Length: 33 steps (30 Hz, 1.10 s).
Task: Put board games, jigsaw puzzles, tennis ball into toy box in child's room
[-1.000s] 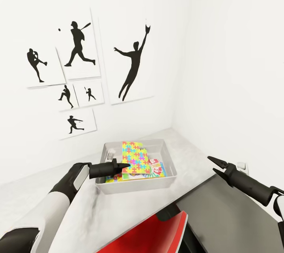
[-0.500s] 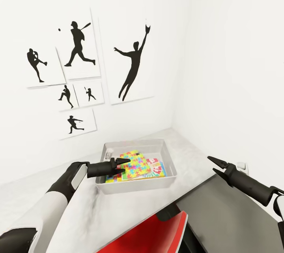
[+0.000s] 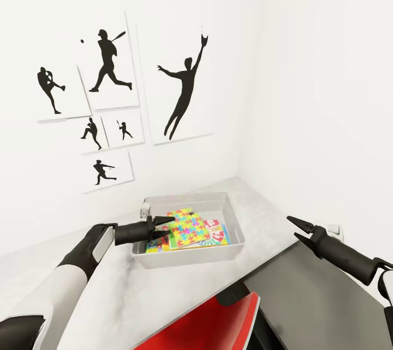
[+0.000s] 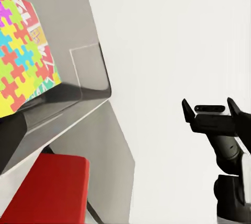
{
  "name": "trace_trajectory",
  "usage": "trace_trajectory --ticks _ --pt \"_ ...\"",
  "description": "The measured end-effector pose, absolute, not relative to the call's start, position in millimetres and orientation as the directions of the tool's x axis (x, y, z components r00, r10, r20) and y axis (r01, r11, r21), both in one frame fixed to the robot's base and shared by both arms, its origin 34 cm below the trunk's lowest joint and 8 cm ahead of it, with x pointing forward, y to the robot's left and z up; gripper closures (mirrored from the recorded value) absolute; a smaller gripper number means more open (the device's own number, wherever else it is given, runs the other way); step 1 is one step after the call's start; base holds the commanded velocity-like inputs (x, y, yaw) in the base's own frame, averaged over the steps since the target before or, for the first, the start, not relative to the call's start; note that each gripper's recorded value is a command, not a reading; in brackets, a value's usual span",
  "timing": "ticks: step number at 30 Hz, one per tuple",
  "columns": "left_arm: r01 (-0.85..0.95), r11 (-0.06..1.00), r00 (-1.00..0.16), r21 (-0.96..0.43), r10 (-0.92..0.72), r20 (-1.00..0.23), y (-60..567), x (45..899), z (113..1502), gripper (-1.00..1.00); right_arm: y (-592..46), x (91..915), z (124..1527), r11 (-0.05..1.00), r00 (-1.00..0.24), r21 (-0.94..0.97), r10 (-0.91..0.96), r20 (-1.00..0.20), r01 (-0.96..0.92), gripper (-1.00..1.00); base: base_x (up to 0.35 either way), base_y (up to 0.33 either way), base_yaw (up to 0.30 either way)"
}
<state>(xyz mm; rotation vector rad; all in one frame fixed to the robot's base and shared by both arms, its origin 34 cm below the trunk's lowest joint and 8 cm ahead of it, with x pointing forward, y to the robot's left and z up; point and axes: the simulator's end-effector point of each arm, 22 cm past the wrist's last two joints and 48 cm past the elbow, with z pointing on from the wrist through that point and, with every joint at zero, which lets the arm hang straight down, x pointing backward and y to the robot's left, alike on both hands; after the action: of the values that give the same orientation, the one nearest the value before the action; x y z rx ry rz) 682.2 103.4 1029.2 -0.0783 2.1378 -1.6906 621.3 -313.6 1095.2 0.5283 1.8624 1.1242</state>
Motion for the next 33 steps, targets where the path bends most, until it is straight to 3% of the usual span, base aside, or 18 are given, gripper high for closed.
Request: trace_trajectory --ticks 7,15,26,33 --pt "0.213 0.259 -0.910 -0.942 -0.299 -0.288 112 683 1032 -1.00 -313 621 1095 0.500 -0.530 0.863 0.713 -0.459 -0.076 -1.00 -0.051 0.095 0.000" --pt "0.378 0.109 -0.871 -0.919 -0.295 -0.393 127 676 1099 -1.00 -312 621 1095 0.499 -0.530 0.864 0.713 -0.459 -0.076 -1.00 -0.010 0.025 0.000" --pt "0.481 0.002 -0.837 -0.876 -0.297 -0.460 150 661 1144 -1.00 -311 620 1098 0.499 -0.528 0.863 0.712 -0.463 -0.084 -1.00 -0.022 0.076 0.000" --pt "0.502 -0.005 -0.826 -0.865 -0.301 -0.477 164 657 1154 -1.00 -310 620 1104 0.499 -0.523 0.862 0.712 -0.468 -0.092 -1.00 -0.136 0.042 0.000"
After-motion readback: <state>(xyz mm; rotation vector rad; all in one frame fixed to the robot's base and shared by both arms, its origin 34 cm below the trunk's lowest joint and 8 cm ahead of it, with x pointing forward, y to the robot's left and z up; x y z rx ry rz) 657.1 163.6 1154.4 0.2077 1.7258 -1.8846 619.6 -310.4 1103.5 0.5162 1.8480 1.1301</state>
